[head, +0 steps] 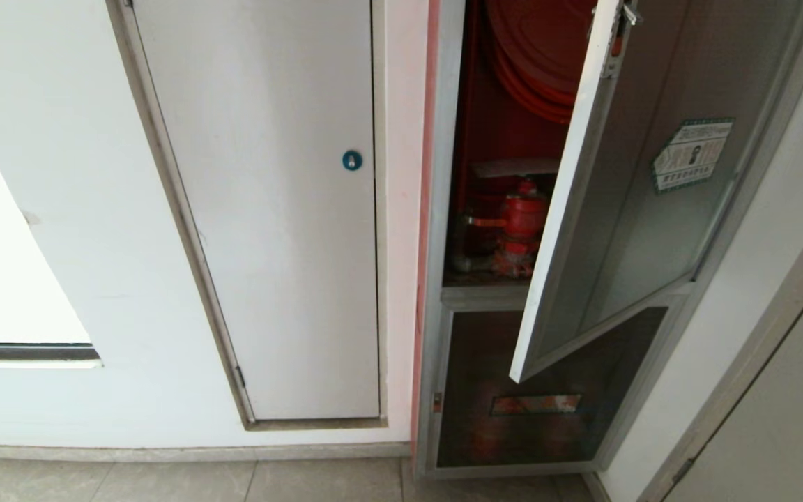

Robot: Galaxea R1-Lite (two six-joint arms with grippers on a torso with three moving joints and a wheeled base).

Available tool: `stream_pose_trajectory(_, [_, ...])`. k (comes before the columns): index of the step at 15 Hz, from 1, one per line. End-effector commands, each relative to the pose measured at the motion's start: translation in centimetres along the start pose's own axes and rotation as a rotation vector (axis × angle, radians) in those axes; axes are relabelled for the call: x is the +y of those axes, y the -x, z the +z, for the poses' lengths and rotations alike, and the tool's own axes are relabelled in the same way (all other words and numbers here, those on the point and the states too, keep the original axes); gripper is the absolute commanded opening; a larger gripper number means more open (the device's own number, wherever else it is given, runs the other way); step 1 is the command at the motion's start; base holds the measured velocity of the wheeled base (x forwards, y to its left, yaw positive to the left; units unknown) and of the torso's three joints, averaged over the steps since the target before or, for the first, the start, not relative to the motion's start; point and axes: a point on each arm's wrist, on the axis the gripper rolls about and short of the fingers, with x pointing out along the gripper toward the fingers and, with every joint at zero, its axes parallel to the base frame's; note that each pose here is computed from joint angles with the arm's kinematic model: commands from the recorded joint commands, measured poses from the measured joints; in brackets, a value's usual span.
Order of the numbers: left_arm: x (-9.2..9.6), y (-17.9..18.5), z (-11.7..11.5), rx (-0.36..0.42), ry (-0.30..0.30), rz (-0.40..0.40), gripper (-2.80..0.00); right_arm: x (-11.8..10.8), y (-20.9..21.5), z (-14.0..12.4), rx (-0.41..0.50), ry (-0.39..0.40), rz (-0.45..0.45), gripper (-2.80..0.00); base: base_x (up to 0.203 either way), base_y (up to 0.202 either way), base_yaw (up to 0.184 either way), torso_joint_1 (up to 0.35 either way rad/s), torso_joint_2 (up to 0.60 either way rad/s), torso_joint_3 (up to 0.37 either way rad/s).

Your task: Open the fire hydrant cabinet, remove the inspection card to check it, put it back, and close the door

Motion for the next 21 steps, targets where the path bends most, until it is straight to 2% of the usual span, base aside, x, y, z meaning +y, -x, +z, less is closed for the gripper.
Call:
stream_pose_trajectory(1, [0.0,0.0,-0.2,0.005,-0.001,-0.001,-2.8,0.0,0.0,0.0,0.0,0.0,0.0,-2.8,0.0,0.0,0.0,0.0,0.0,0.0])
stream_pose_trajectory(6, [0.0,0.0,-0.2,0.005,-0.001,0.0,-2.8,0.0,0.0,0.0,0.0,-0.008,0.0,-2.8,0.0,0.0,0.0,0.0,0.0,0.0])
stream_pose_trajectory(9, [0.0,0.0,-0.2,0.006,0.0,0.0,-2.8,0.0,0.0,0.0,0.003,-0.038,0.001,-2.8,0.0,0.0,0.0,0.0,0.0,0.0])
stream_pose_trajectory(14, [0.0,0.0,-0.2,0.005,-0.001,0.0,-2.8,0.0,0.1,0.4,-0.008,-0.014,0.007,-2.8,0.0,0.0,0.0,0.0,0.0,0.0])
stream_pose_trajectory(17, [0.0,0.0,-0.2,0.006,0.001,0.0,-2.8,-0.1,0.1,3.6,-0.017,-0.036,0.034,-2.8,0.0,0.0,0.0,0.0,0.0,0.0])
stream_pose_trajectory(21, [0.0,-0.1,-0.2,0.007,0.0,0.0,-2.8,-0.2,-2.4,8.9,0.052,-0.085,0.106,-2.8,0.0,0.0,0.0,0.0,0.0,0.0])
